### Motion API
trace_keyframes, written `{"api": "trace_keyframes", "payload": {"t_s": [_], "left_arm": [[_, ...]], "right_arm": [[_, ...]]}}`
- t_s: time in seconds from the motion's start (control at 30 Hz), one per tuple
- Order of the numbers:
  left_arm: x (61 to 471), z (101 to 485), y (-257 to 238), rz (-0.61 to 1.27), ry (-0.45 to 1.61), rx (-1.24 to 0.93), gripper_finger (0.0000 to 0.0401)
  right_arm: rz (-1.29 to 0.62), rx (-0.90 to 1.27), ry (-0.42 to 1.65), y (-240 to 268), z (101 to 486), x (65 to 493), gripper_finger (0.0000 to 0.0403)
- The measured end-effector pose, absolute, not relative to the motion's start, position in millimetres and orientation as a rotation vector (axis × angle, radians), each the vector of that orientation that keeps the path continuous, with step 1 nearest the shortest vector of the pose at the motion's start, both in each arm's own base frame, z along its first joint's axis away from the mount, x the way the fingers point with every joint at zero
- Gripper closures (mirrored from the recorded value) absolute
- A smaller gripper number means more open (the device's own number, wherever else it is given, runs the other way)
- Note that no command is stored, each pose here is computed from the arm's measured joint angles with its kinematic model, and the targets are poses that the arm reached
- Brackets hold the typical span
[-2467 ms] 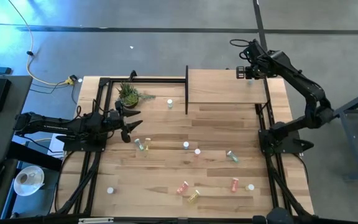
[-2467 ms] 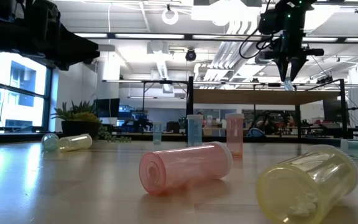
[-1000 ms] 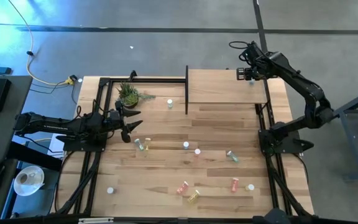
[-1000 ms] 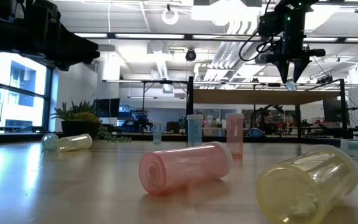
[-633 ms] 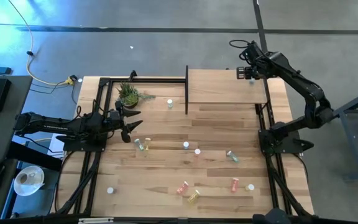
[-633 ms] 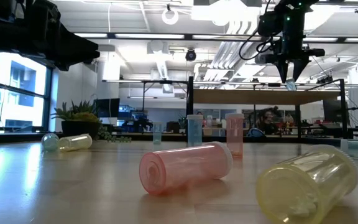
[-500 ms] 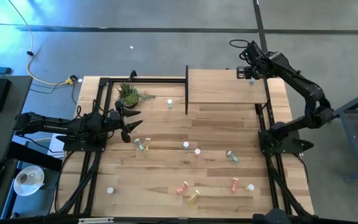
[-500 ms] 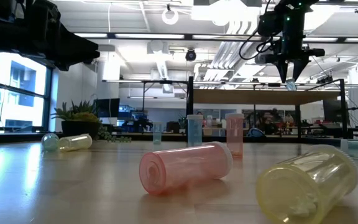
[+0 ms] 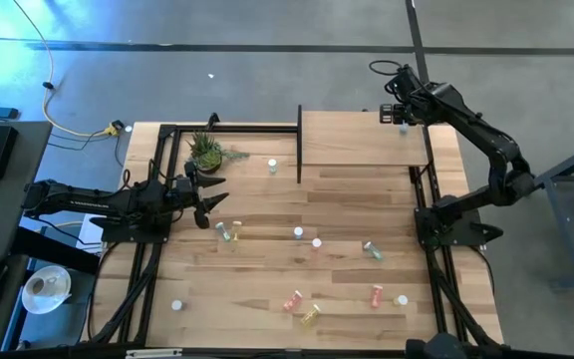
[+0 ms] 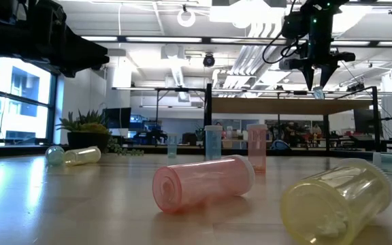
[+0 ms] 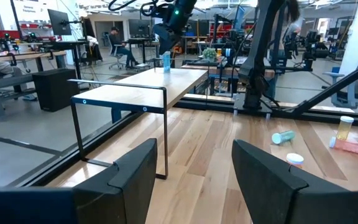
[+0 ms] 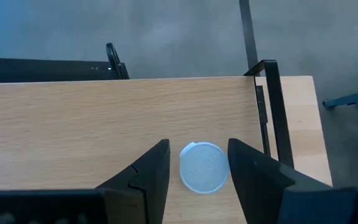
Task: Pick and place medicine bottles onto shelf by color
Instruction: Put the blue pill bottle on the shelf, then put the light blue pill bottle on the shelf
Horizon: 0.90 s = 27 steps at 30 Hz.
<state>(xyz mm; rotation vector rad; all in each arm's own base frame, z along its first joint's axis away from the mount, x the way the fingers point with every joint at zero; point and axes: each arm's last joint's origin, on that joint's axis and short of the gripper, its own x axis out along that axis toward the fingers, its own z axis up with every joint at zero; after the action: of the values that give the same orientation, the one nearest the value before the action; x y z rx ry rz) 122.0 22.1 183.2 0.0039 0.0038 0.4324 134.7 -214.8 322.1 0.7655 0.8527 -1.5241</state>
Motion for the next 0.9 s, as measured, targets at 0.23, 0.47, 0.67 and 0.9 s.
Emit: {"api": "trace_keyframes", "payload": {"t_s": [0.23, 0.47, 0.67, 0.9], "left_arm": [[122, 183, 22, 0.432, 0.004, 0.004, 0.0201], [122, 183, 22, 0.432, 0.004, 0.004, 0.0201], [122, 183, 22, 0.432, 0.004, 0.004, 0.0201], [122, 183, 22, 0.432, 0.004, 0.004, 0.0201]], "right_arm": [[-1.536, 0.753, 0.831, -216, 323, 135, 0.0249], [-1.539, 0.744, 0.828, -216, 324, 135, 0.0249], [-1.541, 0.72, 0.812, -216, 326, 135, 0.0249], [-1.531, 0.686, 0.76, -212, 335, 132, 0.0249]]}}
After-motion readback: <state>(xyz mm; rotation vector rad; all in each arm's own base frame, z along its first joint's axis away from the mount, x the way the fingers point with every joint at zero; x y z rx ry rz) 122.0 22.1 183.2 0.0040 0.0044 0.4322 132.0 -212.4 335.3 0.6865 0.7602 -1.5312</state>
